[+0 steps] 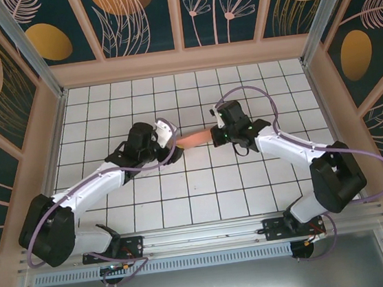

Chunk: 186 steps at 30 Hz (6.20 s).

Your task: Fold the paper box

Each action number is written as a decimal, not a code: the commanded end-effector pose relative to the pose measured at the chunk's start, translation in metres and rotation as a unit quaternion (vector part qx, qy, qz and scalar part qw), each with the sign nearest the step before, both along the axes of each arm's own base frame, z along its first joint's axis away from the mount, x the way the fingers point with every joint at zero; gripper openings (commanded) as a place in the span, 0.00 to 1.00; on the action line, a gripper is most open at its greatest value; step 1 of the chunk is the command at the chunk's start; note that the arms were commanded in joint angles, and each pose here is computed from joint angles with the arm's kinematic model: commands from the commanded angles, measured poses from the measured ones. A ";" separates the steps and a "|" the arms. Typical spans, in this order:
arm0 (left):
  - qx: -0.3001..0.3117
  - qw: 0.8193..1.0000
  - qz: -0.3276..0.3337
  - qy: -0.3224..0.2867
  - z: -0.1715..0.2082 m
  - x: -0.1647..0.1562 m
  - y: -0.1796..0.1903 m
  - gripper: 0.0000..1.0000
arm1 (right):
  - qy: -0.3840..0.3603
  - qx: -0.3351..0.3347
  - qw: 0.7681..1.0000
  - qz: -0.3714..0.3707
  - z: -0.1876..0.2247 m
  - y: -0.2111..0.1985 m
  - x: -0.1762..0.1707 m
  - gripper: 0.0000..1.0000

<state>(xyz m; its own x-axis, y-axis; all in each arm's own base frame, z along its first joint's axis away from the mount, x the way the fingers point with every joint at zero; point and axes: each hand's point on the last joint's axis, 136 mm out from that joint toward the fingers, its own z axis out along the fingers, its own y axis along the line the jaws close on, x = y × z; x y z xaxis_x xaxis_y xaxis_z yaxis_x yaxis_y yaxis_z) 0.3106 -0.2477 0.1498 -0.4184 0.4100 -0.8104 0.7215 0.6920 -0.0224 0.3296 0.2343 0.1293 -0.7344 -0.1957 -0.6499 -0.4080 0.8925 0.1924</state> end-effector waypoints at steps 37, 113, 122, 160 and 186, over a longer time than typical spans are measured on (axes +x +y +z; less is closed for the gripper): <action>0.046 0.976 0.178 0.116 -0.008 0.056 0.030 0.32 | 0.057 -0.034 0.998 -0.014 -0.001 0.007 0.041 0.00; -0.123 0.919 0.198 0.319 -0.024 0.068 -0.010 0.00 | 0.044 -0.057 0.997 -0.005 -0.013 0.009 0.037 0.00; -0.070 0.929 0.220 0.290 -0.045 0.065 0.010 0.00 | 0.049 -0.053 0.997 -0.007 -0.026 0.008 0.034 0.00; -0.057 0.940 0.200 0.270 -0.050 0.043 -0.004 0.10 | -0.065 0.034 0.993 -0.090 0.019 0.010 0.062 0.64; -0.229 0.927 0.171 0.243 0.037 0.059 -0.014 0.60 | -0.016 0.013 0.995 -0.099 -0.035 -0.002 0.042 0.62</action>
<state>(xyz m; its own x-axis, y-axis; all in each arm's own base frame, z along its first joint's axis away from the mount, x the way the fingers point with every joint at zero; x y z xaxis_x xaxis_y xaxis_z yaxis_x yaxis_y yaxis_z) 0.3575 -0.2666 0.1817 -0.8322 -0.0866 -0.5477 0.3265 0.7219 -0.6102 0.3864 0.2427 0.1171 -0.6922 -0.0079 -0.7217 -0.2587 0.9362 0.2379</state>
